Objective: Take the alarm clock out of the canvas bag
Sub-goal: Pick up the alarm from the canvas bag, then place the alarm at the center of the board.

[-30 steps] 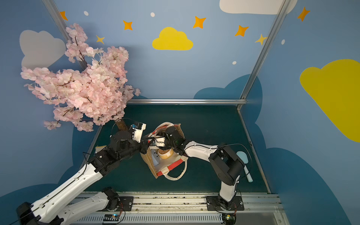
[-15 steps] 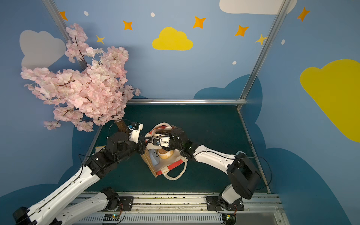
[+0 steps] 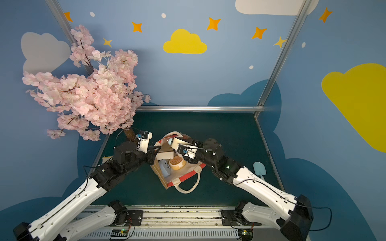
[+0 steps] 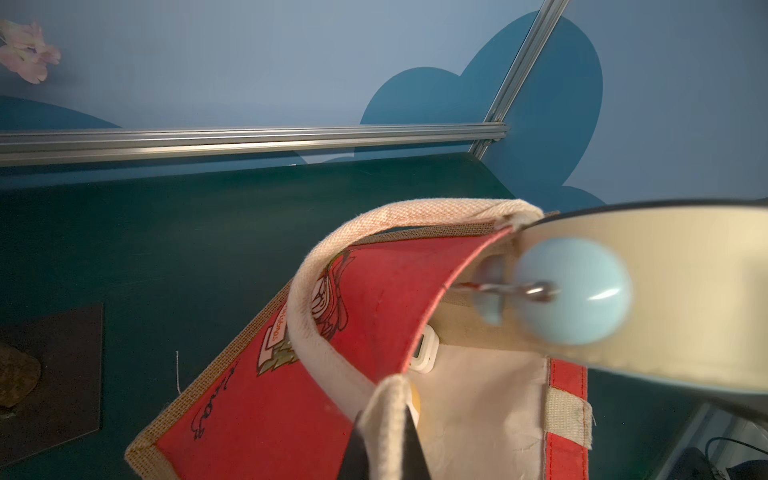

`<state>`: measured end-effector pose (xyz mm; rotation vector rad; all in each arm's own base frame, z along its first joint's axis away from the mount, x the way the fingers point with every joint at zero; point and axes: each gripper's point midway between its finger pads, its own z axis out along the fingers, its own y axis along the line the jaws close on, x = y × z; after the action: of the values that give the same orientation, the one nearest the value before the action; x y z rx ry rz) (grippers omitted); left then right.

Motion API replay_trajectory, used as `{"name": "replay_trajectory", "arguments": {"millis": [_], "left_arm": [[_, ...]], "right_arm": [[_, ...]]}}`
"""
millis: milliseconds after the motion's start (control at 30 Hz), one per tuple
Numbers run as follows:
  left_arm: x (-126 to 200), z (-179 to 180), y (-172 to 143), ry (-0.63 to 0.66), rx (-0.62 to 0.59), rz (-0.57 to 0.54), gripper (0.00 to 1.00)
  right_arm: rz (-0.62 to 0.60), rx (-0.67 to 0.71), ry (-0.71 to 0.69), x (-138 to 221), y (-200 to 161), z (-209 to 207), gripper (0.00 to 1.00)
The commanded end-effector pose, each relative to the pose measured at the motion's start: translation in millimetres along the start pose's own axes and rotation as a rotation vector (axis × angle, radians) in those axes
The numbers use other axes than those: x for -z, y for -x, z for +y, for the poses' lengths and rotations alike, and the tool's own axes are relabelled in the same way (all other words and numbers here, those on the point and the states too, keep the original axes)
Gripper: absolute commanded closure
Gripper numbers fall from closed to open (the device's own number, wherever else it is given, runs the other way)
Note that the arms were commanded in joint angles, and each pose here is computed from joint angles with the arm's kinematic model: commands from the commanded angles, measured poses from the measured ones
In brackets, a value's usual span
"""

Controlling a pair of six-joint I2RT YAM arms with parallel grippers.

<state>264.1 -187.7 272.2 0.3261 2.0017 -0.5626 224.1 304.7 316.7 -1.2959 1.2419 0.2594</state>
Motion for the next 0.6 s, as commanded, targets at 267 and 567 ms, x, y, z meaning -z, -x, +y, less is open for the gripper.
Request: {"name": "replay_trajectory", "arguments": {"millis": [267, 567], "left_arm": [[6.4, -8.8, 13.6, -0.041, -0.024, -0.048, 0.97], [11.3, -7.0, 12.4, -0.036, -0.033, -0.051, 0.97]], "right_arm": [[-0.027, -0.526, -0.154, 63.7, -20.0, -52.4, 0.94], [-0.055, -0.928, -0.319, 94.6, -77.1, -102.5, 0.94]]}}
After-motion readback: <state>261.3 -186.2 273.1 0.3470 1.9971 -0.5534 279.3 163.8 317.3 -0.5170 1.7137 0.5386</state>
